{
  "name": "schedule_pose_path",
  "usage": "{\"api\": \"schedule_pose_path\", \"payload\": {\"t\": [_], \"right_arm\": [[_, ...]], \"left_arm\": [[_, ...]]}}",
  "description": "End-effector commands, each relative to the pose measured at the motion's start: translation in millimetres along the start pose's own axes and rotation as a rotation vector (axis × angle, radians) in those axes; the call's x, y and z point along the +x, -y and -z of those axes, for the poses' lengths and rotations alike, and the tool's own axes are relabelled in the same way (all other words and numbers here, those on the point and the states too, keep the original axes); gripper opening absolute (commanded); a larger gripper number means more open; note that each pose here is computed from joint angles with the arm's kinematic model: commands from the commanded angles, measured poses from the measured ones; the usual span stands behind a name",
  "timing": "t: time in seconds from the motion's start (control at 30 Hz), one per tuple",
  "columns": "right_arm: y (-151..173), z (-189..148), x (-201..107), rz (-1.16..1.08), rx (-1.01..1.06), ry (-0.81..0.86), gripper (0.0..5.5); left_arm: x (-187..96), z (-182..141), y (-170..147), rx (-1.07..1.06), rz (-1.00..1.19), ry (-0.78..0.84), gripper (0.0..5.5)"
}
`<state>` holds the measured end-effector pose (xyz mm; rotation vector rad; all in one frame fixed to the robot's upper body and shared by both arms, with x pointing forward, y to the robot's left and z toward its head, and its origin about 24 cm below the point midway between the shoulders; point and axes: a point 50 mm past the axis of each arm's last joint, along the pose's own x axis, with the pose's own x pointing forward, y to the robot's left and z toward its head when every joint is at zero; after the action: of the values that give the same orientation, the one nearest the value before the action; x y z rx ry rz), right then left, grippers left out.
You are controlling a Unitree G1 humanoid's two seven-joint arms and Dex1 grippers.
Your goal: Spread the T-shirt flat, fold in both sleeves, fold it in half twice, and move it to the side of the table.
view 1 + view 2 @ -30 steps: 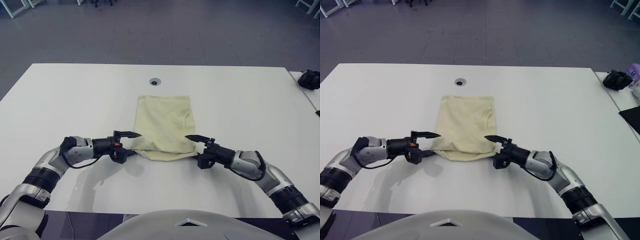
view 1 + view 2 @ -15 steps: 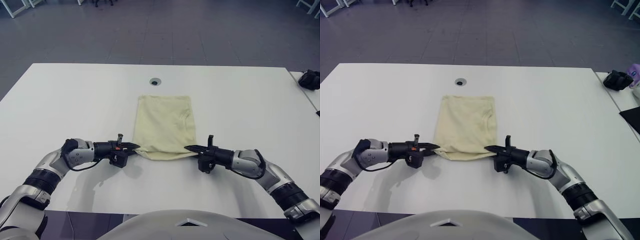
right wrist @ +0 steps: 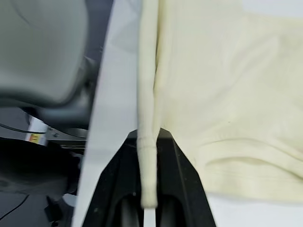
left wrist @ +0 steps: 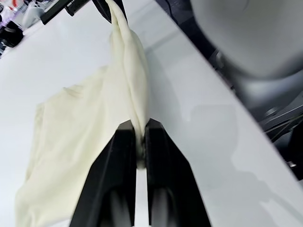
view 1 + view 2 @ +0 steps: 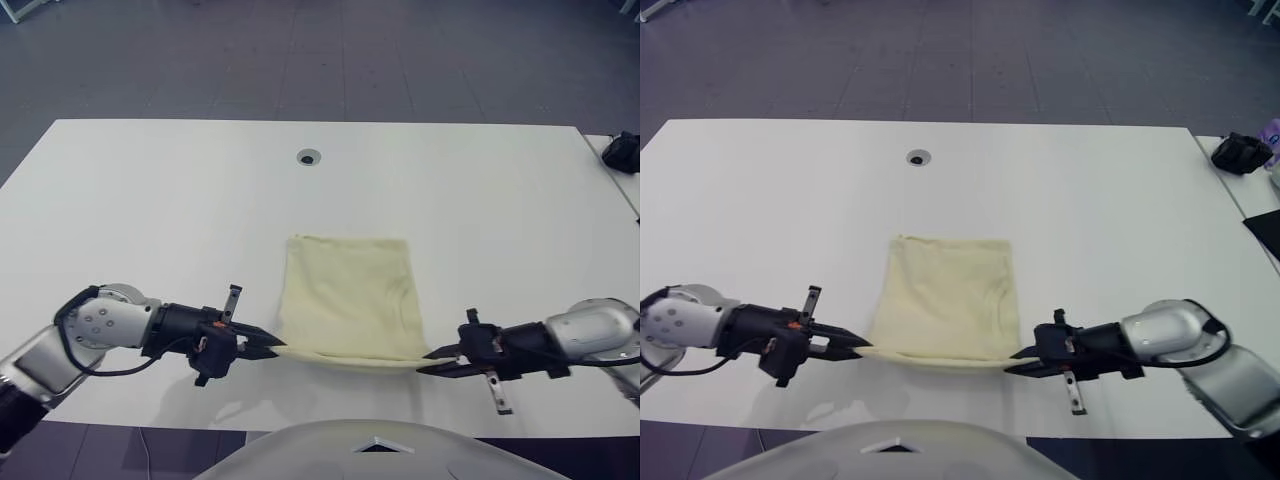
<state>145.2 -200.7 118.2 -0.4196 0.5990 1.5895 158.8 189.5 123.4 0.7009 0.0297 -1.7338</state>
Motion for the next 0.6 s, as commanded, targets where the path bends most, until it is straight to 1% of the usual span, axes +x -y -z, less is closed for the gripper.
{"api": "schedule_pose_path", "payload": {"t": [0.03, 0.13, 0.23, 0.33, 0.43, 0.6], "right_arm": [[1, -22, -26, -0.01, 0.069, 0.003, 0.04], [14, -30, -37, 0.057, 0.055, 0.018, 0.04], [32, -30, -38, 0.106, 0.017, 0.008, 0.04], [56, -27, -36, 0.159, -0.009, -0.002, 0.04], [81, -21, -30, 0.186, -0.014, -0.015, 0.04], [104, -7, -17, 0.186, 0.007, -0.031, 0.04]], "left_arm": [[-12, -28, 1, -0.148, 0.07, 0.022, 0.08], [-17, -38, -12, -0.199, 0.031, 0.043, 0.08], [-22, -29, -32, -0.194, -0.025, 0.006, 0.08], [-24, -14, -52, -0.24, -0.033, 0.003, 0.08], [-21, 4, -61, -0.333, 0.002, 0.011, 0.08], [-5, 36, -74, -0.429, 0.047, 0.013, 0.08]]}}
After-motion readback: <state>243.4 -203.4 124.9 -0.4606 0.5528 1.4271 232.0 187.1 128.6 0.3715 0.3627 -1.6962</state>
